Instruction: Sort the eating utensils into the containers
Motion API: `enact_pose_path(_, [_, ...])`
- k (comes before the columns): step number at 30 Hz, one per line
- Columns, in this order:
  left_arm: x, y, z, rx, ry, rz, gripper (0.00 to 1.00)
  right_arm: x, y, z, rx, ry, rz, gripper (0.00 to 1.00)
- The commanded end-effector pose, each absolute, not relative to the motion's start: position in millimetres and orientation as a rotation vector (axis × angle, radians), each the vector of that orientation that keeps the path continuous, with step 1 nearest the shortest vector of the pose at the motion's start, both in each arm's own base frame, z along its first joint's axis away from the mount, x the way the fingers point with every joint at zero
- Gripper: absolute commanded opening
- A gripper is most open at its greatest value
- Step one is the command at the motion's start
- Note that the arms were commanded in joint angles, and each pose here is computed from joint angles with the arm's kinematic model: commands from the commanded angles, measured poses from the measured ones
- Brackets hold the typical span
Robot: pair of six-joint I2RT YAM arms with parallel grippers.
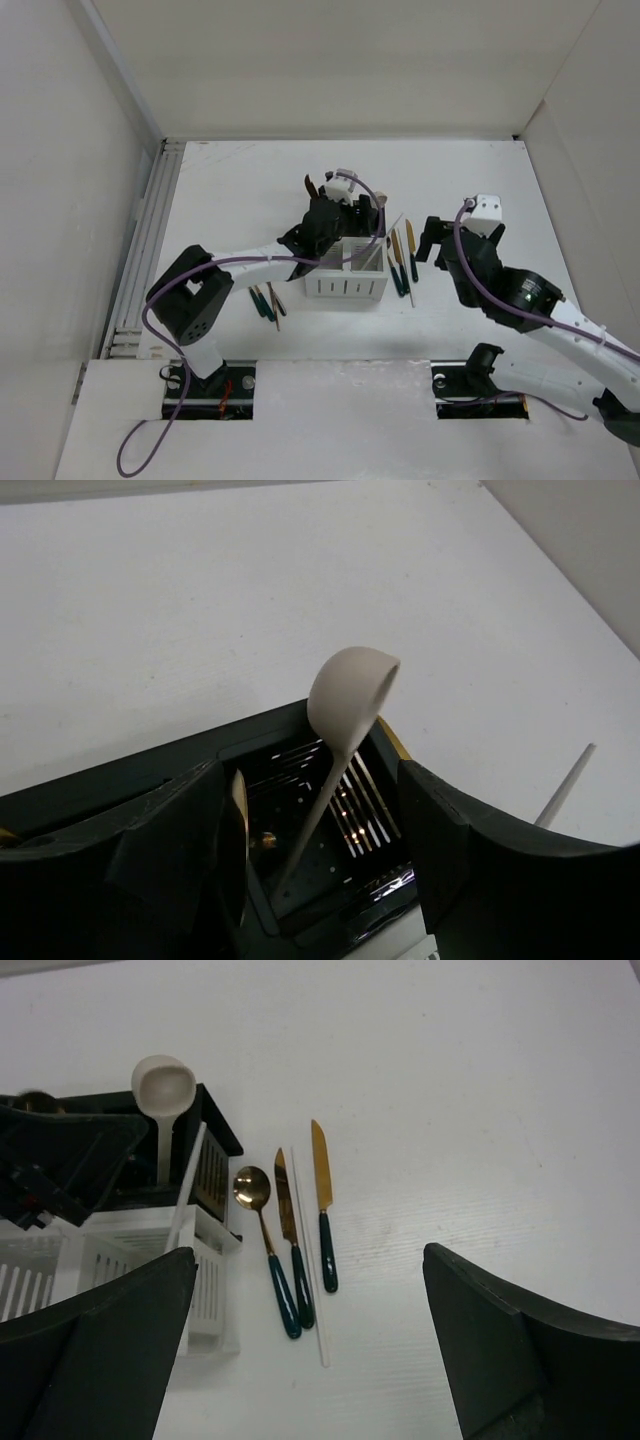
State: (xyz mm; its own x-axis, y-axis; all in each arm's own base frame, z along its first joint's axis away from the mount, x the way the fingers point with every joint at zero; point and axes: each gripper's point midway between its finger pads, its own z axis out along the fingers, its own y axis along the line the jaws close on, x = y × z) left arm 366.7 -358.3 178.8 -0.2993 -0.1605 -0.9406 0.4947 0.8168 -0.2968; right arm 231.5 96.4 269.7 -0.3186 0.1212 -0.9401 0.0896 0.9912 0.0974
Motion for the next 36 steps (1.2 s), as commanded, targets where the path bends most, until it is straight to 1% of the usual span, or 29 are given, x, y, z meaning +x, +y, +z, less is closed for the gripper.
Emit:
enact_pose_path(1, [369.7, -351.9, 254.1, 0.187, 1.639, -0.68, 0.67, 234.3, 101.6, 294.0, 0.185, 1.899, 0.075, 1.0])
enact_pose_path(2, [368.5, -350.5, 262.0, 0.186, 1.636, -0.682, 0.67, 239.3, 99.1, 307.6, 0.219, 1.896, 0.1, 1.0])
enact_pose_path(5, [368.7, -335.8, 301.5, 0.153, 1.606, -0.634, 0.68, 261.3, 91.2, 313.0, 0.252, 1.961, 0.097, 1.0])
enact_pose_path(6, [368.4, -331.3, 311.4, 0.147, 1.595, -0.619, 0.68, 268.2, 89.9, 330.9, 0.26, 1.943, 0.125, 1.0])
enact_pose_path(8, [364.6, -317.6, 344.3, 0.119, 1.549, -0.6, 0.68, 290.0, 91.1, 328.3, 0.211, 1.996, 0.09, 1.0])
enact_pose_path(9, [364.1, -307.5, 346.0, 0.128, 1.551, -0.541, 0.68, 300.7, 84.1, 338.6, 0.228, 1.998, 0.101, 1.0])
enact_pose_path(10, [362.3, -301.5, 355.5, 0.132, 1.535, -0.521, 0.68, 309.0, 80.9, 336.2, 0.244, 2.02, 0.087, 0.96])
enact_pose_path(11, [360.1, -295.8, 360.5, 0.137, 1.527, -0.501, 0.68, 324.7, 80.1, 325.0, 0.227, 2.065, 0.05, 0.91])
enact_pose_path(13, [355.5, -273.6, 377.1, 0.135, 1.502, -0.444, 0.68, 340.1, 73.4, 316.6, 0.219, 2.11, 0.074, 0.77])
enact_pose_path(14, [352.9, -266.5, 382.1, 0.118, 1.498, -0.433, 0.68, 349.7, 72.3, 300.9, 0.212, 2.16, 0.064, 0.65])
enact_pose_path(15, [352.4, -245.7, 384.7, 0.093, 1.497, -0.387, 0.68, 353.8, 68.5, 282.0, 0.205, 2.214, 0.091, 0.57])
enact_pose_path(16, [350.6, -236.6, 386.8, 0.083, 1.496, -0.378, 0.68, 357.4, 69.6, 269.5, 0.193, 2.246, 0.116, 0.52])
enact_pose_path(17, [349.9, -226.3, 386.0, 0.073, 1.501, -0.362, 0.68, 358.5, 72.5, 255.9, 0.171, 2.282, 0.145, 0.5])
enact_pose_path(18, [349.3, -214.6, 378.9, 0.066, 1.518, -0.337, 0.68, 359.3, 78.8, 239.5, 0.123, 2.32, 0.168, 0.5])
enact_pose_path(19, [346.6, -191.4, 380.9, 0.038, 1.52, -0.303, 0.68, 362.4, 84.2, 229.3, 0.099, 2.331, 0.215, 0.54])
enact_pose_path(21, [342.6, -169.6, 374.9, 0.023, 1.533, -0.259, 0.68, 355.7, 88.5, 192.8, 0.067, 2.399, 0.235, 0.61])
enact_pose_path(23, [336.0, -138.5, 360.9, -0.02, 1.556, -0.192, 0.68, 351.2, 92.9, 161.5, 0.034, 2.451, 0.234, 0.61])
enact_pose_path(24, [333.5, -129.7, 354.7, -0.032, 1.568, -0.169, 0.68, 349.2, 92.5, 150.7, 0.034, 2.471, 0.23, 0.58])
enact_pose_path(25, [330.8, -124.4, 337.8, -0.033, 1.599, -0.153, 0.68, 348.2, 92.3, 139.2, 0.035, 2.494, 0.224, 0.58])
enact_pose_path(26, [324.9, -113.6, 333.0, -0.06, 1.611, -0.14, 0.68, 347.9, 101.3, 133.1, 0.01, 2.497, 0.267, 0.58])
enact_pose_path(27, [321.5, -109.4, 324.8, -0.075, 1.63, -0.13, 0.68, 342.0, 103.0, 119.0, -0.012, 2.527, 0.261, 0.58])
enact_pose_path(28, [319.1, -105.2, 315.6, -0.089, 1.653, -0.126, 0.68, 339.2, 102.3, 105.4, -0.011, 2.567, 0.251, 0.6])
enact_pose_path(29, [314.4, -100.8, 296.9, -0.095, 1.705, -0.102, 0.68, 340.9, 104.4, 100.6, -0.019, 2.573, 0.242, 0.6])
enact_pose_path(31, [310.2, -96.0, 285.3, -0.159, 1.739, -0.119, 0.68, 337.0, 103.5, 83.3, -0.04, 2.62, 0.205, 0.6])
enact_pose_path(33, [305.5, -94.6, 276.2, -0.18, 1.768, -0.127, 0.68, 339.6, 105.6, 66.7, -0.079, 2.657, 0.179, 0.58])
enact_pose_path(36, [306.7, -85.6, 276.9, -0.232, 1.764, -0.134, 0.68, 348.1, 105.8, 58.6, -0.076, 2.676, 0.157, 0.55])
